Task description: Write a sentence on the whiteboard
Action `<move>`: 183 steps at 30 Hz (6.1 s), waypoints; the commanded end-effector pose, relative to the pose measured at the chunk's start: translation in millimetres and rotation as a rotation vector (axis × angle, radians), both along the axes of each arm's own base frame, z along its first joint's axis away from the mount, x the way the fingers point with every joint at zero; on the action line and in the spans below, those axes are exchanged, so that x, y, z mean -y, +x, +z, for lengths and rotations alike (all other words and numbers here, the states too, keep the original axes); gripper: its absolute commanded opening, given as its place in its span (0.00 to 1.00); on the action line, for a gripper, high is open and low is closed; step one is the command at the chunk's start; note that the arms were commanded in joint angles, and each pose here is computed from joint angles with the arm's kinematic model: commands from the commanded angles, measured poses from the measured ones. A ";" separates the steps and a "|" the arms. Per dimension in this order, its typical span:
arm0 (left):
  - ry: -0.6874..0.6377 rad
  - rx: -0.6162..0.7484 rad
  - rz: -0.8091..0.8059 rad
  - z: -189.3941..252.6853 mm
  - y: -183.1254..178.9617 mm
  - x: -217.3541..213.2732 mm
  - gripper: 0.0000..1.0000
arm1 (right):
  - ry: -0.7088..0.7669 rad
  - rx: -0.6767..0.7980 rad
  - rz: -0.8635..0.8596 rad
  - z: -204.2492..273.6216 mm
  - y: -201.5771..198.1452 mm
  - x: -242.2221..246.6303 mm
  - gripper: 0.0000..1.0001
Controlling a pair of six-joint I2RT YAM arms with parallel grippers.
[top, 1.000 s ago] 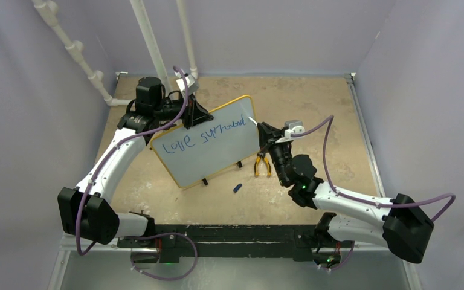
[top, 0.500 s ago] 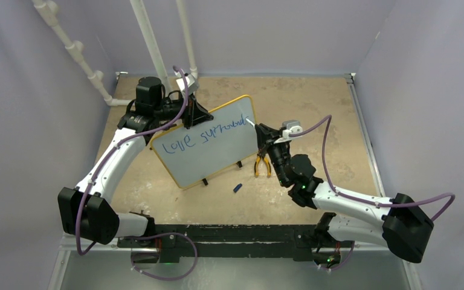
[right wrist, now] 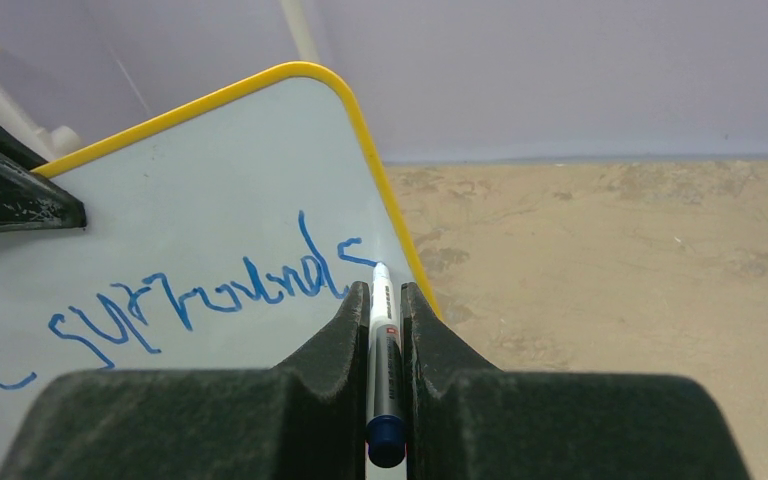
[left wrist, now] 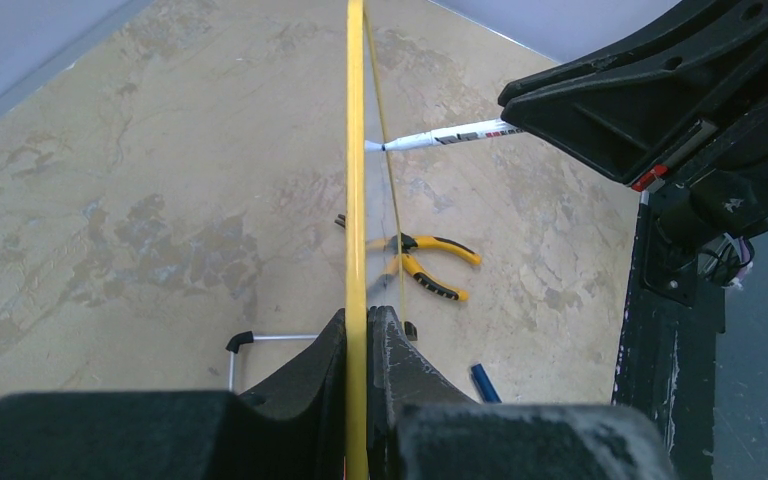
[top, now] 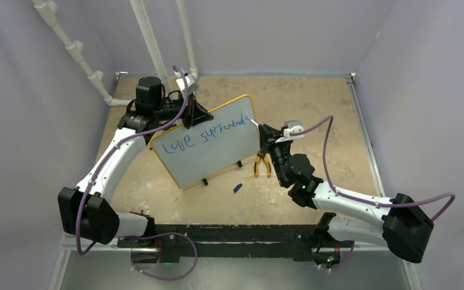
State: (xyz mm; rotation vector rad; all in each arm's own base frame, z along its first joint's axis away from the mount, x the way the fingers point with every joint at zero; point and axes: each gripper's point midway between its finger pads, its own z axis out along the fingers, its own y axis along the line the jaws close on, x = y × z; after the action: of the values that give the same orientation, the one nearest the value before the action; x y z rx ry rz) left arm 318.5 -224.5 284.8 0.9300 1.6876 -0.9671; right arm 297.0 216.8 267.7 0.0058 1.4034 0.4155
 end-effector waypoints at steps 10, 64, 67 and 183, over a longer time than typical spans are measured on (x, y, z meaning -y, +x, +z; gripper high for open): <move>0.051 -0.151 -0.032 -48.2 -13.3 1.2 0.00 | 0.026 -0.023 -0.029 0.6 2.7 4.2 0.00; 0.021 0.060 0.616 40.5 10.9 -78.9 0.77 | 0.121 -0.017 0.236 30.3 -60.6 17.4 0.00; 0.006 0.043 0.713 50.1 2.6 -94.7 0.77 | 0.120 -0.012 0.269 33.3 -63.6 12.4 0.00; -0.079 0.194 0.797 -0.5 -83.5 -134.0 0.46 | -0.012 -0.111 0.489 -59.6 -97.7 -205.1 0.00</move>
State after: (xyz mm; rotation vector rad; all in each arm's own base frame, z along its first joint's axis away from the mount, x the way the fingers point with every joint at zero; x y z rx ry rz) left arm 234.9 -85.8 276.0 0.2041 1.6623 -0.3620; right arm 197.0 416.5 204.7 -0.3509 1.5093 0.8133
